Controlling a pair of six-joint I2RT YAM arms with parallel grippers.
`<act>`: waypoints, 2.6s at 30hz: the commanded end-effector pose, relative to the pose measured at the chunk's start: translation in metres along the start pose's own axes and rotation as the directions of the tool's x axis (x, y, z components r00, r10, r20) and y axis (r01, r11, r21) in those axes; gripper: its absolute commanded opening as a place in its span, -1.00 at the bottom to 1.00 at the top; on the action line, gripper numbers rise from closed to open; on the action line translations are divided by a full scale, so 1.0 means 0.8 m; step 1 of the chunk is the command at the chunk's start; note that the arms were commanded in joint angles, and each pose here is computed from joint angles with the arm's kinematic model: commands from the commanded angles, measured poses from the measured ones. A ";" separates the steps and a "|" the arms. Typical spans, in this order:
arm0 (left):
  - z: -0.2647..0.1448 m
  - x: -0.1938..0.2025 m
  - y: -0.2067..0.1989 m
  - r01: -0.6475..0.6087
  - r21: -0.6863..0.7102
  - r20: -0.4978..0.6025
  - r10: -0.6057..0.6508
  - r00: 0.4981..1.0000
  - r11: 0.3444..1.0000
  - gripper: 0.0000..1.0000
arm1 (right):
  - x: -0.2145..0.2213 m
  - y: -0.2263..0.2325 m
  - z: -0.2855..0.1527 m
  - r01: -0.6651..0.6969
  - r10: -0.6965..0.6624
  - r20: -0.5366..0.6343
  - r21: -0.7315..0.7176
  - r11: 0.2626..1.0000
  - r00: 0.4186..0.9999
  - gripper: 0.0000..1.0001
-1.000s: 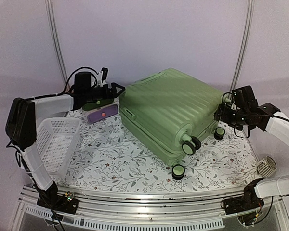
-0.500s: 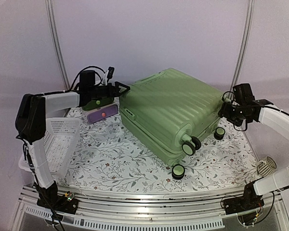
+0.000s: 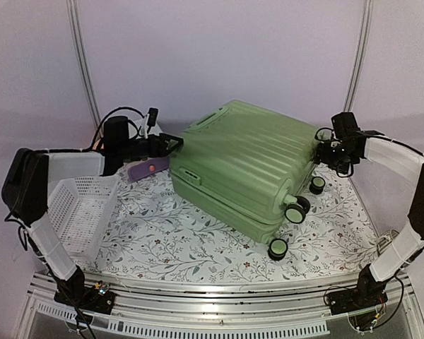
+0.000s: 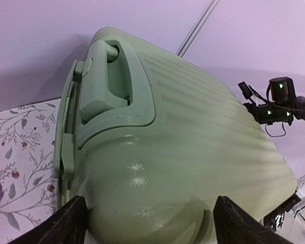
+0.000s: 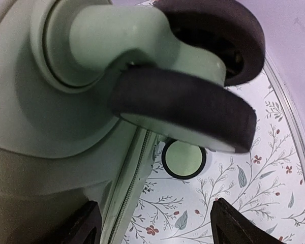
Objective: Open, take out, and arrange the luggage
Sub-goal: Adjust the luggage at the center of the board, then open the luggage at the center of the board.
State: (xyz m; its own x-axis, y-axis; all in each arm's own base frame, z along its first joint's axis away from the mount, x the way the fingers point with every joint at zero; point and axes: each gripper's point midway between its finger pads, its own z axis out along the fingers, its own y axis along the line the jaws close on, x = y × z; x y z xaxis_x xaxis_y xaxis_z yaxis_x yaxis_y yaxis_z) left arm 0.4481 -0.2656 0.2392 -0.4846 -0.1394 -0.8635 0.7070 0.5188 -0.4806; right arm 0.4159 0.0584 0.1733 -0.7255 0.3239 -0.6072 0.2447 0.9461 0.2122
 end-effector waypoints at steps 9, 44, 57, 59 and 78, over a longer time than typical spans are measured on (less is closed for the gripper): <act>-0.040 0.096 -0.169 0.009 0.167 -0.146 0.016 0.989 0.986 0.74 | -0.090 0.105 0.034 0.158 -0.141 0.090 -0.214 0.964 0.986 0.62; -0.153 0.099 -0.092 0.150 -0.426 0.097 -0.119 0.988 0.892 0.87 | 0.067 -0.065 -0.151 -0.169 0.187 0.233 -0.094 0.981 0.954 0.98; -0.133 0.157 -0.098 0.268 -0.256 0.099 -0.250 0.963 0.929 0.83 | 0.112 -0.131 -0.120 -0.374 0.340 0.277 0.082 0.924 0.899 0.98; -0.132 0.165 -0.096 0.274 -0.257 0.089 -0.260 0.962 0.927 0.83 | 0.115 -0.135 -0.119 -0.384 0.346 0.280 0.096 0.918 0.896 0.98; -0.092 0.194 -0.102 0.247 -0.186 0.061 -0.240 0.969 0.951 0.84 | 0.148 0.005 -0.099 0.008 0.209 0.289 -0.604 0.797 0.934 0.70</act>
State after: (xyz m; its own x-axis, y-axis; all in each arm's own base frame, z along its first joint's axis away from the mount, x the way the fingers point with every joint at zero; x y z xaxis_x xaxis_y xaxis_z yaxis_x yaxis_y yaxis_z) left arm 0.2700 -0.2577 0.1250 -0.6829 -0.2909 -0.6702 0.3723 0.6508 -0.6617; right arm 0.2674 0.0715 0.1063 -0.5783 0.5139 -0.6336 0.1067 0.8176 0.5658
